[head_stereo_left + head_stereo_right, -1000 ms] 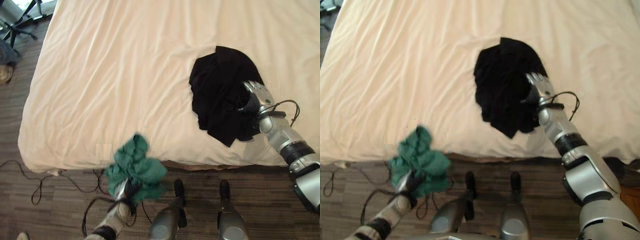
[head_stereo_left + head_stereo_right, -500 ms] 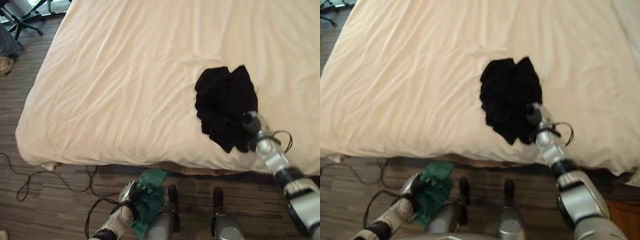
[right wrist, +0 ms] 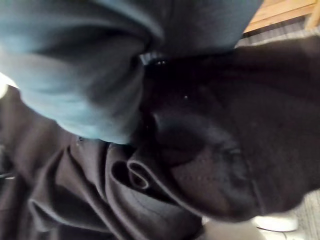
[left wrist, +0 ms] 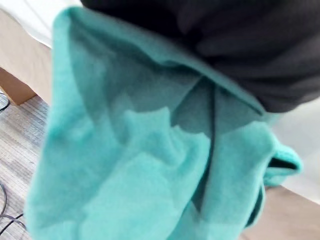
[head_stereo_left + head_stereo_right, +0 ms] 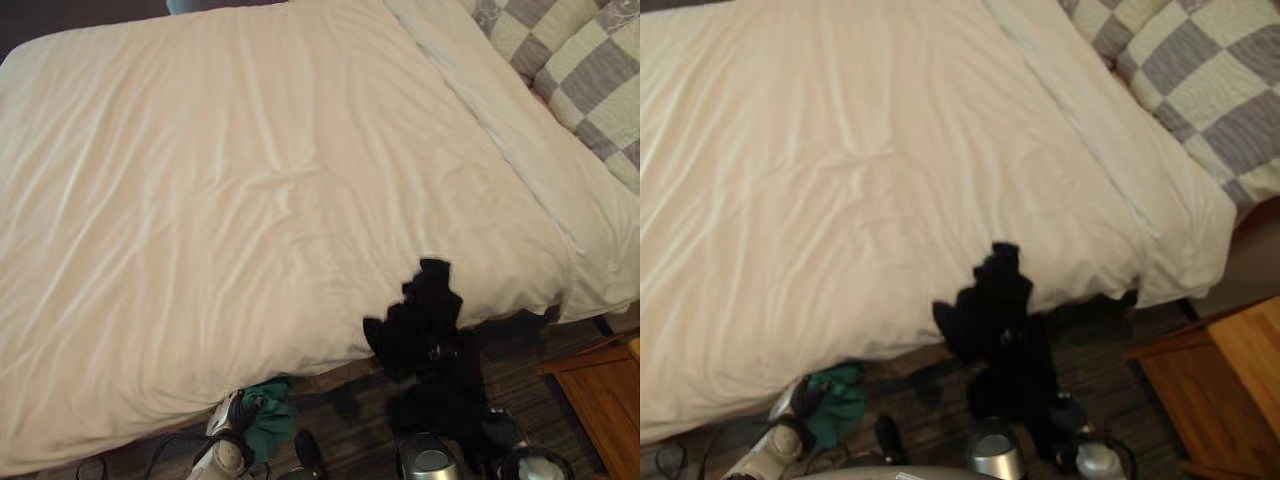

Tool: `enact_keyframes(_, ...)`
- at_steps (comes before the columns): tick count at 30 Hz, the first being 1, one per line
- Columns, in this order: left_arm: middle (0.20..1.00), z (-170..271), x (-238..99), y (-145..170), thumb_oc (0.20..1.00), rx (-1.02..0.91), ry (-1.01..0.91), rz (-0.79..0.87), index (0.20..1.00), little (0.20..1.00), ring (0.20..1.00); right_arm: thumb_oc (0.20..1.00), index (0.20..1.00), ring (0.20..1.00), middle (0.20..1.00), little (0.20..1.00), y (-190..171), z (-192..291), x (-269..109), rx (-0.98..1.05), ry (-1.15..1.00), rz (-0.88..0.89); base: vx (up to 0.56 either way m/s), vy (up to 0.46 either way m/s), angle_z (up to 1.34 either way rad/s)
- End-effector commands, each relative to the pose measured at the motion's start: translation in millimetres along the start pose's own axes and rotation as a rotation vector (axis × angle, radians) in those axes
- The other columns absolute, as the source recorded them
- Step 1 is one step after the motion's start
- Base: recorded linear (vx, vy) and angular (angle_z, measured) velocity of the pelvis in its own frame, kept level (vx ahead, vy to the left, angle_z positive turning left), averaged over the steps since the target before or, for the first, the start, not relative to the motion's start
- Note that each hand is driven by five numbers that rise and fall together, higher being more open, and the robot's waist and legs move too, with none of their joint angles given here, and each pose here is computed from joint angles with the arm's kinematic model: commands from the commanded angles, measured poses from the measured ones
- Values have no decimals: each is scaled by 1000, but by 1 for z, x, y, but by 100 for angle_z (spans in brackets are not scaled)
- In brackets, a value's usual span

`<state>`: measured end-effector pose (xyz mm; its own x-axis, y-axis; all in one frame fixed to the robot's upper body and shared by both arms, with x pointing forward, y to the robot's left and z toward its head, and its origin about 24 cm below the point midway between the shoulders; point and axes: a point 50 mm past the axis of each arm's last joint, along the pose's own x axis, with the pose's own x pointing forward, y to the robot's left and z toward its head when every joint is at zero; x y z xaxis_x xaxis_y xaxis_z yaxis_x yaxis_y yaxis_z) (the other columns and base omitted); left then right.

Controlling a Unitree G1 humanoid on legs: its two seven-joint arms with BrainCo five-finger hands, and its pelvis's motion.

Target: Tidy up the quilt and then pick up the clothes from the bed and put them into the laundry hamper.

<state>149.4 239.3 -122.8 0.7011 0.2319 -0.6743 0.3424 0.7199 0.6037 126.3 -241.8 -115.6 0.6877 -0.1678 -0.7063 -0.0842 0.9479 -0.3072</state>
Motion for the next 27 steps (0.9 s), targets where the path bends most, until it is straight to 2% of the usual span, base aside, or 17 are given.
enact_keyframes(1,200,-5,1,6,200,0,11,31,200,200,200,200,200,200,200,200,2,22,14,50,-58,-28,0,0,0)
enact_keyframes(8,200,-2,3,2,200,-73,30,39,200,200,200,200,200,200,200,200,16,37,25,-55,-69,28,-6,-45,7)
enact_keyframes(15,200,11,5,-1,200,-423,44,119,200,200,200,200,200,200,200,200,36,90,39,-271,-214,106,-115,-107,41)
enact_keyframes(16,200,34,8,-1,200,-540,-21,123,200,200,200,200,200,200,200,200,23,91,41,-325,-214,43,-368,-103,69)
enact_keyframes(17,200,41,9,-2,200,-578,-43,109,200,200,200,200,200,200,200,200,18,86,42,-333,-187,14,-323,-69,103)
enact_keyframes(21,200,30,9,-2,200,-643,14,99,200,200,200,200,200,200,200,200,4,51,40,-269,-30,-54,-112,78,301)
enact_keyframes(27,200,5,4,-9,200,-591,120,76,200,200,200,200,200,200,200,200,-7,1,25,-158,153,-139,31,344,186)
